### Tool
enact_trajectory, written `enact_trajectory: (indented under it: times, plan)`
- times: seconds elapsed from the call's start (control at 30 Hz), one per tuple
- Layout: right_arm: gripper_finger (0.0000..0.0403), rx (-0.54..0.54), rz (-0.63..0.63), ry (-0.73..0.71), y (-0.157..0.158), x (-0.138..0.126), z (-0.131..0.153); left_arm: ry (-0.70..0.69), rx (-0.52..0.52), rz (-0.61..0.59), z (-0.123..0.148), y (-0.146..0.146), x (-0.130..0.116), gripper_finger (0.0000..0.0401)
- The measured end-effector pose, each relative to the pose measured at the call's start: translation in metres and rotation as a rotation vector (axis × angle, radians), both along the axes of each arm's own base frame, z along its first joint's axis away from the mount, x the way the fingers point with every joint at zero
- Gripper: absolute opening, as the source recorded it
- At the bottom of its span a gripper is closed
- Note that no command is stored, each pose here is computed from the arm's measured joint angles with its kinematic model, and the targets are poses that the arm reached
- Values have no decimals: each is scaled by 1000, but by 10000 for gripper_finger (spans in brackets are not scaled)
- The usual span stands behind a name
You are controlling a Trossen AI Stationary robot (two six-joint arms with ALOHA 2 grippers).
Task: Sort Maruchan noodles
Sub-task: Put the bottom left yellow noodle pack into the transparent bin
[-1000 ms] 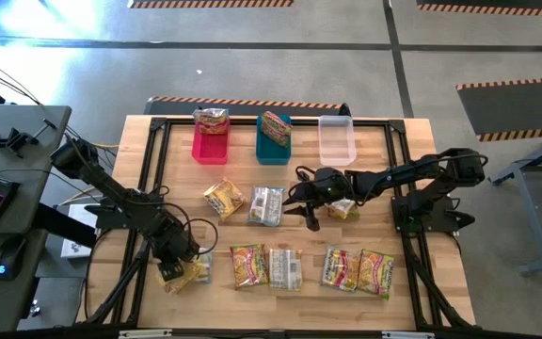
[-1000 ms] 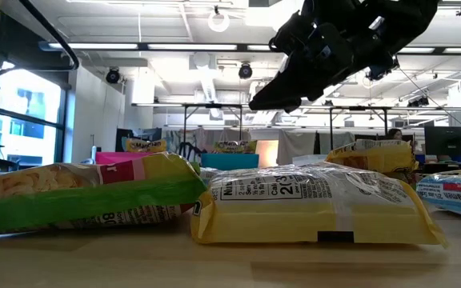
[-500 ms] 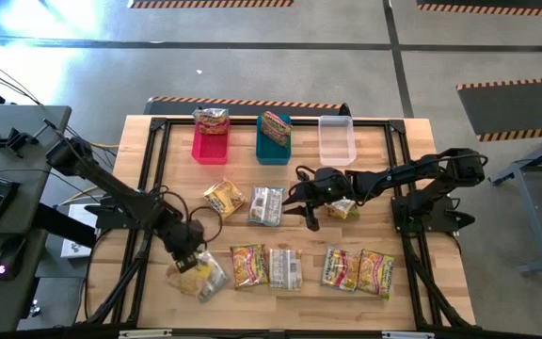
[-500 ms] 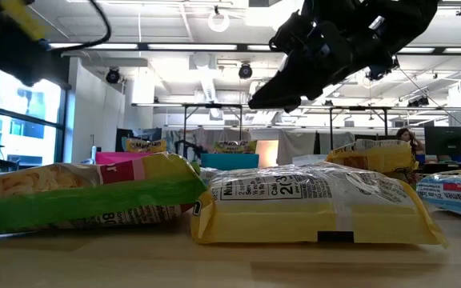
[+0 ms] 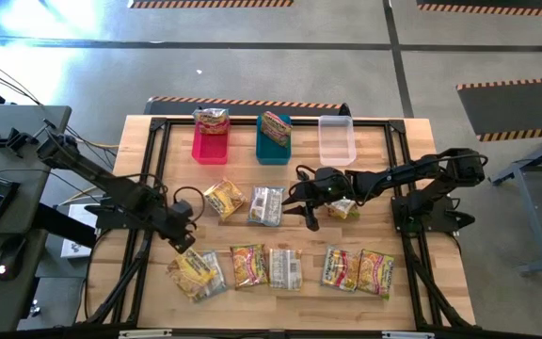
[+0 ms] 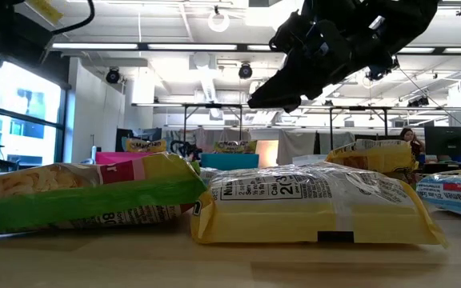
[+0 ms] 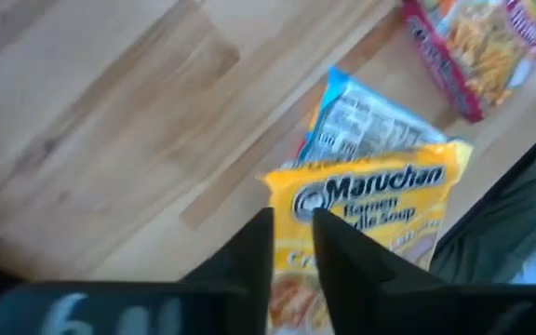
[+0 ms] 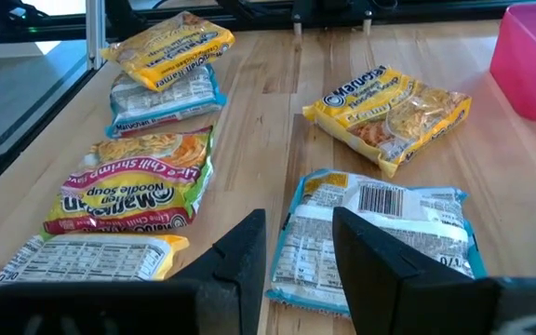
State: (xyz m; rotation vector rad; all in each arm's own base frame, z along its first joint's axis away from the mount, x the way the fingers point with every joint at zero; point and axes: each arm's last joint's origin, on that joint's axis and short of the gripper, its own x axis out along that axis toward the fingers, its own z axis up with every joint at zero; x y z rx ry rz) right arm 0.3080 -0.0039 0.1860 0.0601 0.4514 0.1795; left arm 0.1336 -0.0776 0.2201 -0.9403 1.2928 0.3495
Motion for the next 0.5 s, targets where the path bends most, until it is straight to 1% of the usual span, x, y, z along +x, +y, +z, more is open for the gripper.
enact_trajectory:
  times: [0.1, 0.2, 0.27, 0.37, 0.5]
  plan:
    - [110, 0, 0, 7, 0, 0, -1, 32, -44, 5, -8, 0, -3, 118]
    - [110, 0, 0, 14, 0, -1, -1, 67, -100, -13, -23, -1, -5, 160]
    - [110, -1, 1, 14, 0, -1, -1, 68, -114, -13, -32, 0, -7, 183]
    - [110, -1, 1, 16, 0, -1, -1, -3, -153, -19, -39, 0, -7, 205]
    - [110, -1, 1, 19, 0, -1, -2, -85, -207, -10, -49, 1, -9, 213]
